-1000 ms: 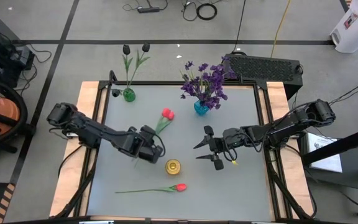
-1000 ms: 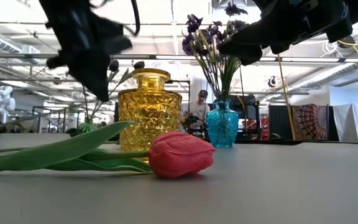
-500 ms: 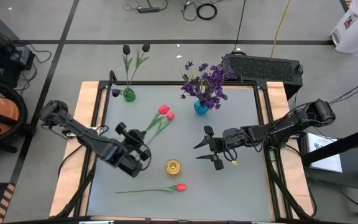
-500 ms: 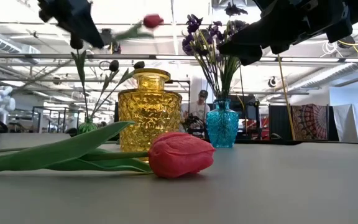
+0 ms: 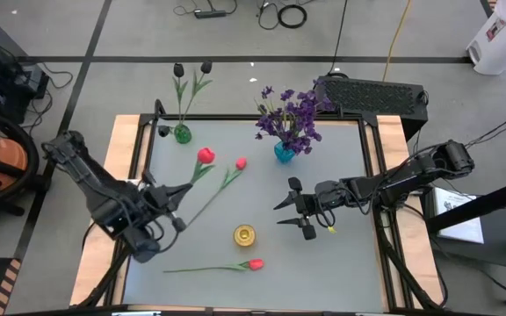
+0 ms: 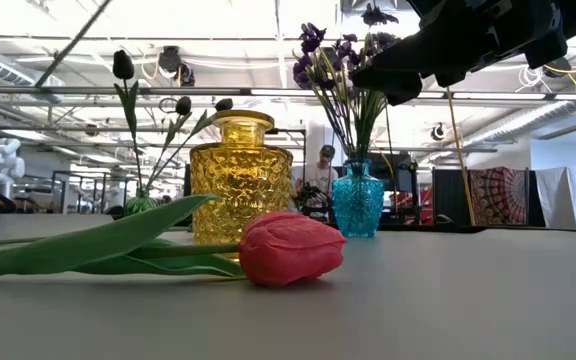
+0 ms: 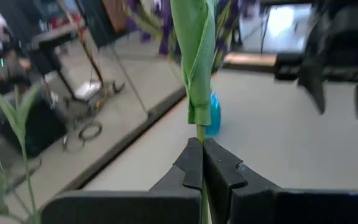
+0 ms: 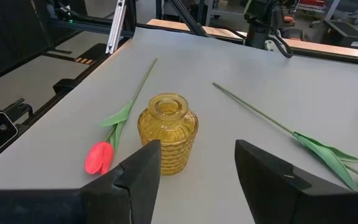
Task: Sort flowers into vase by color
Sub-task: Put the top left pink flower into the yellow vase
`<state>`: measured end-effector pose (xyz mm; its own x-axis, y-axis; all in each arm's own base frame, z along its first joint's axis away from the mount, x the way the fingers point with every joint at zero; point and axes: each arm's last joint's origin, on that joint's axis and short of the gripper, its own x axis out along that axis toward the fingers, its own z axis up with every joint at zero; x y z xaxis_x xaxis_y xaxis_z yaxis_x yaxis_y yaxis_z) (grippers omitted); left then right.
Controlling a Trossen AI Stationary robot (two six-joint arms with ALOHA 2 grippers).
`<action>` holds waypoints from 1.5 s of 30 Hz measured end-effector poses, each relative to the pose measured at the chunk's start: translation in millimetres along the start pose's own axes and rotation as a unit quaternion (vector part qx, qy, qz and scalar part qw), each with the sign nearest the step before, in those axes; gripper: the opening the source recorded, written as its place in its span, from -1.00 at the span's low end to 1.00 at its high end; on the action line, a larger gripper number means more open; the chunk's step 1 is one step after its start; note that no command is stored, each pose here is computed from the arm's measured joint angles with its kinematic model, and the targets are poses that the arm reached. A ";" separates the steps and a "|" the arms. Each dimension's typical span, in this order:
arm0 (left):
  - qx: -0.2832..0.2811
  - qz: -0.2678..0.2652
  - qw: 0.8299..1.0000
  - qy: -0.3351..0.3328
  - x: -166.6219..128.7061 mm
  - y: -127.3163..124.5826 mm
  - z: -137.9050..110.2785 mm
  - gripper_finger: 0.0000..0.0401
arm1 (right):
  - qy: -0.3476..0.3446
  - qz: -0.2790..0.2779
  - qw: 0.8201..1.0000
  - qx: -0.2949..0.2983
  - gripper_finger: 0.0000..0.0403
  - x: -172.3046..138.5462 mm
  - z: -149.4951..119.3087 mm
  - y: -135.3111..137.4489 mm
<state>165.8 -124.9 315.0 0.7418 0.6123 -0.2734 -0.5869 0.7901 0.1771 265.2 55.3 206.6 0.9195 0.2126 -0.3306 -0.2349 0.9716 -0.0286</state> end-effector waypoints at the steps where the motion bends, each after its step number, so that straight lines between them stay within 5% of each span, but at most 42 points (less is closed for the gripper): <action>1: 0.002 -0.001 1.000 -0.014 -3.6 -0.3 0.0 -0.99 | 0.000 0.000 1.000 0.000 -0.03 0.0 0.0 0.0; 18: -0.013 -0.016 0.994 -0.108 -22.1 -3.4 -31.3 -0.99 | 0.000 0.000 1.000 0.000 -0.03 0.0 0.0 -0.1; 27: 0.003 -0.011 0.994 -0.110 -16.6 -2.0 -50.0 -0.99 | 0.000 0.000 1.000 0.000 -0.03 0.0 0.0 0.0; 34: -0.093 -0.005 0.990 -0.106 -4.5 -4.0 -68.1 -0.99 | 0.000 0.000 1.000 0.000 -0.03 0.0 0.0 0.0; 45: -0.083 0.007 0.995 -0.055 18.9 -26.1 -54.8 -0.99 | 0.000 0.000 1.000 0.000 -0.03 0.0 0.0 0.0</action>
<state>177.3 -135.6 253.4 0.7591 0.6298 -0.1649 -0.6360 0.7715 0.0185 265.2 55.3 206.6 0.9195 0.2126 -0.3306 -0.2349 0.9716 -0.0287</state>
